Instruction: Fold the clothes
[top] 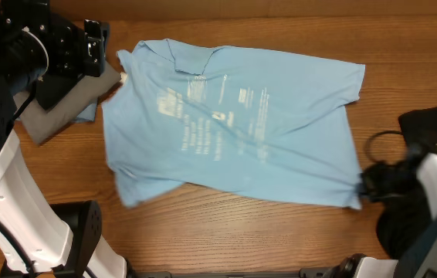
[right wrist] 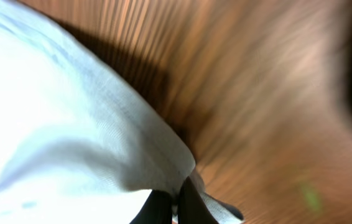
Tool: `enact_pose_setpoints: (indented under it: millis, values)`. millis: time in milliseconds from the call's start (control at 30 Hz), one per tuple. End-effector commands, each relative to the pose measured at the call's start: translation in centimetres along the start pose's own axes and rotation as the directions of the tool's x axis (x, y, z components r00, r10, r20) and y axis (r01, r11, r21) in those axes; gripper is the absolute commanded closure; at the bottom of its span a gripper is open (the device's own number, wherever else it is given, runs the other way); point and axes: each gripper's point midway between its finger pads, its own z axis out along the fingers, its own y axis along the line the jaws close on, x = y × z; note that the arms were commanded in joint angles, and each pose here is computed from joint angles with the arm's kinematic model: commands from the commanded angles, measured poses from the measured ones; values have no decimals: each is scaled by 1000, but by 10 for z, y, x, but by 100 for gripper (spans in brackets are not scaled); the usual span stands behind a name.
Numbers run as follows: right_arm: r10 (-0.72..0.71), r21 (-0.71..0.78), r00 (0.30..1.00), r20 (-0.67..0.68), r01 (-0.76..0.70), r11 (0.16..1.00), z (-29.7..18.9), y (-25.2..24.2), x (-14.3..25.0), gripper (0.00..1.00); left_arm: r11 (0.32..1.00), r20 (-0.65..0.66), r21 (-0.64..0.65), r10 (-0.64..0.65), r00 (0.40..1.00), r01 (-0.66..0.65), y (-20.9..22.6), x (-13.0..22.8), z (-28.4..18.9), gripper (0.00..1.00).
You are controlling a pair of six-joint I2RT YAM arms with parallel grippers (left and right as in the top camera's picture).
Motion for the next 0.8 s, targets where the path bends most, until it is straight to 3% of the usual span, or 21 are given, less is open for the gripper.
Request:
enact_pose_setpoints:
  millis: [0, 267, 533, 667, 733, 767]
  values:
    - [70, -16, 995, 78, -69, 998, -24, -18, -19, 96, 1000, -5, -7, -13, 1000, 13, 4, 0, 3, 0]
    - [43, 27, 999, 17, -44, 999, -26, -34, -5, 95, 999, -62, -3, -50, 997, 50, 6, 10, 16, 0]
    - [41, 25, 999, 25, -41, 999, -26, -33, -7, 94, 993, -231, -80, -106, 967, 89, 18, 53, 25, 1]
    - [24, 25, 999, 29, -25, 999, -26, -33, -8, 93, 975, -379, -157, -208, 902, 159, 26, 103, 28, 1]
    - [14, 22, 999, 35, -15, 1000, -26, -32, -10, 89, 968, -477, -171, -246, 844, 186, 24, 135, 38, 2]
    - [-2, 21, 999, 37, 2, 1000, -26, -32, -11, 87, 961, -556, -182, -273, 785, 206, 23, 162, 48, 3]
